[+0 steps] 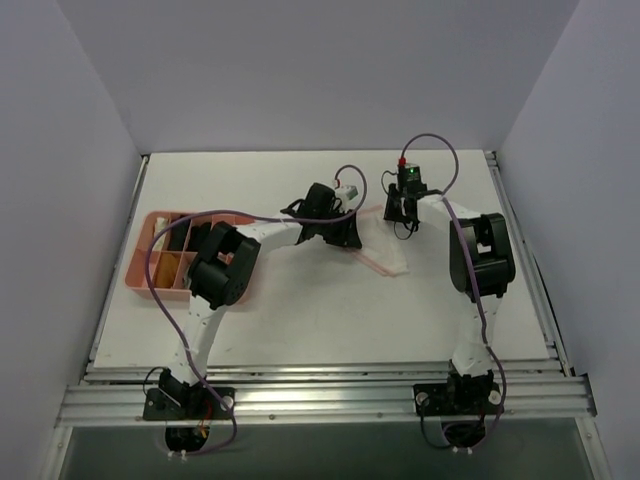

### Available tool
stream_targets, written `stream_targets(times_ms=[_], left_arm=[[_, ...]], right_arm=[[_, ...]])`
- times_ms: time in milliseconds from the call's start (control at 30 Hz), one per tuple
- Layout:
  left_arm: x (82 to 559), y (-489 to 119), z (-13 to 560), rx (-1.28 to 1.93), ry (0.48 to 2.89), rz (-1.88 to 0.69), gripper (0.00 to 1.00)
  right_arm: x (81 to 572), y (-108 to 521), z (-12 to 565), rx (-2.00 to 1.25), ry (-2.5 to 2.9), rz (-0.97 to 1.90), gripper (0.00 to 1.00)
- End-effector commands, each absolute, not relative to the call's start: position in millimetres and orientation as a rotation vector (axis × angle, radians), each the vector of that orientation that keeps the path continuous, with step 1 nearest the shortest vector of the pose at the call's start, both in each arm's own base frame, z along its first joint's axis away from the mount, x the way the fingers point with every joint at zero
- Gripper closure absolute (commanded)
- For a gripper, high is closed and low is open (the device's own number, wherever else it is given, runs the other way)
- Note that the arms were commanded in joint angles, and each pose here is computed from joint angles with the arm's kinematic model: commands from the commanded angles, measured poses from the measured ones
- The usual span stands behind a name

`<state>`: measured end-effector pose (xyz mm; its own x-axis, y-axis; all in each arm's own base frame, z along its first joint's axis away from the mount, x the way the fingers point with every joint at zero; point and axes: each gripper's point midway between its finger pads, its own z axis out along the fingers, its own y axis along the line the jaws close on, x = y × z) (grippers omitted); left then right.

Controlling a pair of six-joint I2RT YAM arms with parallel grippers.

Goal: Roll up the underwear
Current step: Fold the underwear

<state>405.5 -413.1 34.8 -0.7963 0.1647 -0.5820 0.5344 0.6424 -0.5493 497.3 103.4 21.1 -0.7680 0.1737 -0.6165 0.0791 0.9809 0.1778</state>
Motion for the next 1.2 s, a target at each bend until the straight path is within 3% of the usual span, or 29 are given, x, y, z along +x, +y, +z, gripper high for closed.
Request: stream_targets(times_ms=[0, 433, 667, 900, 1167], left_arm=[[420.4, -404.9, 36.2, 0.507, 2.324, -0.985, 0.54], [417.6, -379.9, 21.3, 0.387, 2.355, -1.002, 0.54], [401.6, -395.0, 85.0, 0.447, 2.242, -1.198, 0.47], [418.2, -383.6, 129.1, 0.453, 2.254, -1.104, 0.44], [464.4, -355.7, 110.4, 0.350, 2.321, -0.918, 0.48]], right_arm=[[511.3, 98.1, 27.6, 0.185, 2.409, 0.190, 0.78], [511.6, 82.2, 23.8, 0.240, 2.406, 0.170, 0.79], [502.4, 91.1, 64.6, 0.233, 2.358, 0.219, 0.79], [456.6, 126.0, 85.8, 0.187, 2.361, 0.250, 0.79], [403.4, 166.0, 74.2, 0.143, 2.375, 0.326, 0.80]])
